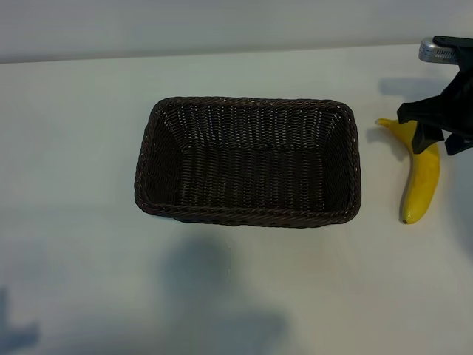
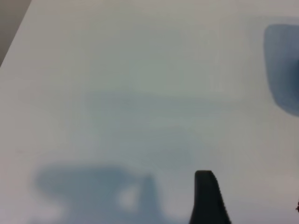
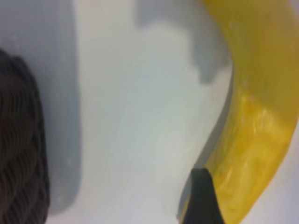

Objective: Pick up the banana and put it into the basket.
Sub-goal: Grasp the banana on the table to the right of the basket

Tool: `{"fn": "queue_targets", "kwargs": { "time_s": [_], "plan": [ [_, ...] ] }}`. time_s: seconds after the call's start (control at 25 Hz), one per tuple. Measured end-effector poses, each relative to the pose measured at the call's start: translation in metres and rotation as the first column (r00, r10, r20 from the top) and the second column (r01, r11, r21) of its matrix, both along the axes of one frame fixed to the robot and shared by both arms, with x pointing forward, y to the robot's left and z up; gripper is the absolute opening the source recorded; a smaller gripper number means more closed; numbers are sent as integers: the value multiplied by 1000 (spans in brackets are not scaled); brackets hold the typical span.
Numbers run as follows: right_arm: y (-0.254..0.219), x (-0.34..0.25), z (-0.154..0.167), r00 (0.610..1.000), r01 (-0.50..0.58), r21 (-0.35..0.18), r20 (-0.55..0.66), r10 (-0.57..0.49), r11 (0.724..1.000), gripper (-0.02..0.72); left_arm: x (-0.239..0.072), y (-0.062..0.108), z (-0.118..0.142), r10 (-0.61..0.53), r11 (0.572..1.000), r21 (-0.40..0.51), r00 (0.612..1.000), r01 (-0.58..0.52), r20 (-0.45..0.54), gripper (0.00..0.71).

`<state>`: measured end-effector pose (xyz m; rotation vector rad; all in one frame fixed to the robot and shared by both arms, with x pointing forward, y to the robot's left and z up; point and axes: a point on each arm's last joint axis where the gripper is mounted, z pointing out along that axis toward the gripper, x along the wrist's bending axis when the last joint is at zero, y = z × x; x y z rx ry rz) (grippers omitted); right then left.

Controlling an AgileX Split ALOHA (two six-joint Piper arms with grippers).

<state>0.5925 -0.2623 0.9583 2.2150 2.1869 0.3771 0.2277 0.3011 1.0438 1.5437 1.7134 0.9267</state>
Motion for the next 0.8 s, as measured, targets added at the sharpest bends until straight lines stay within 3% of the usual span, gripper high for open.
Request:
{"fn": "queue_targets", "kwargs": {
  "time_s": [0.8],
  "plan": [
    [0, 12, -51, 998, 9, -21, -60, -10, 1000, 503, 0, 0, 0, -1, 1000, 1, 1000, 1, 0, 490]
  ]
}}
